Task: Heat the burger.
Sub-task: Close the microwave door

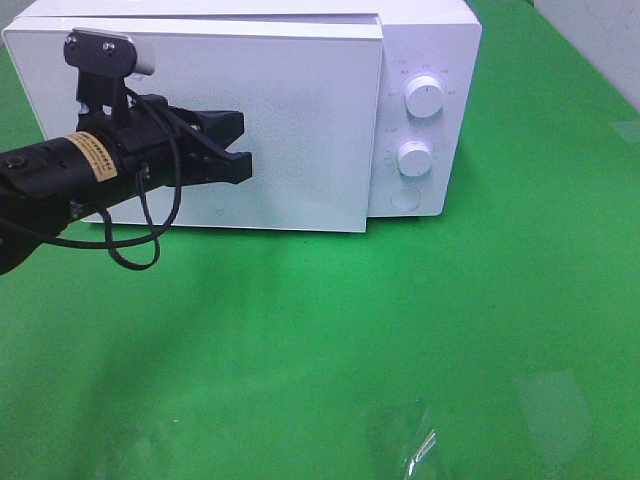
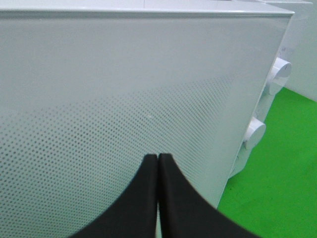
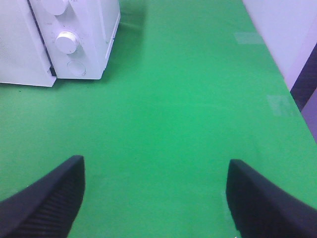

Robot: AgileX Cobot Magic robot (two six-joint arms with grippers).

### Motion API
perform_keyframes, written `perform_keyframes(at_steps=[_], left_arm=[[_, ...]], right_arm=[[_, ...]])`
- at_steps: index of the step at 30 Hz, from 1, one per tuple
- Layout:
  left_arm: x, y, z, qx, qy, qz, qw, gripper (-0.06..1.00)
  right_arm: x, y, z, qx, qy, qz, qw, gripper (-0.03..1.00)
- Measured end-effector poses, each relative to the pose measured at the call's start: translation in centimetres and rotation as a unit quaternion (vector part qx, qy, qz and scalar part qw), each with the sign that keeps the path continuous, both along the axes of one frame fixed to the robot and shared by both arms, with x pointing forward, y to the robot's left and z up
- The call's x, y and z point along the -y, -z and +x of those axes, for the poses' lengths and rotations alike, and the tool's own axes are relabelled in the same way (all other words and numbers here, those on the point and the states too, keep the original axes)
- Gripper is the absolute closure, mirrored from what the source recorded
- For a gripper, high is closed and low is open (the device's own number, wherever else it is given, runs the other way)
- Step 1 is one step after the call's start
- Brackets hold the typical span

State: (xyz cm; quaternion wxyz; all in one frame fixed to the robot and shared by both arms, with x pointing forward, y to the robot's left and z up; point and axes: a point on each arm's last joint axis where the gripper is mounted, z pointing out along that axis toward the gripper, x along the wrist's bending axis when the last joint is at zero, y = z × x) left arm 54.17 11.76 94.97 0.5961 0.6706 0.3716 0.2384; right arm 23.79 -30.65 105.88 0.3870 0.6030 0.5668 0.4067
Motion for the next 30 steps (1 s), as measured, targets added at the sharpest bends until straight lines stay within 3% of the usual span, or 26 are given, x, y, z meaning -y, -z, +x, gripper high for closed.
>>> perform_keyframes(at_steps=[16,30], left_arm=[[3.2,0.1,0.8,-0.009,0.013,0.005,1.0,0.94],[3.4,-0.4,1.8,-0.011,-0.005,-0.005,1.0,0.94]], right_arm=[[0.0,0.0,0.0,0.0,0.0,0.0,1.0,0.21],[0.0,0.0,0.0,0.0,0.0,0.0,1.0,0.21]])
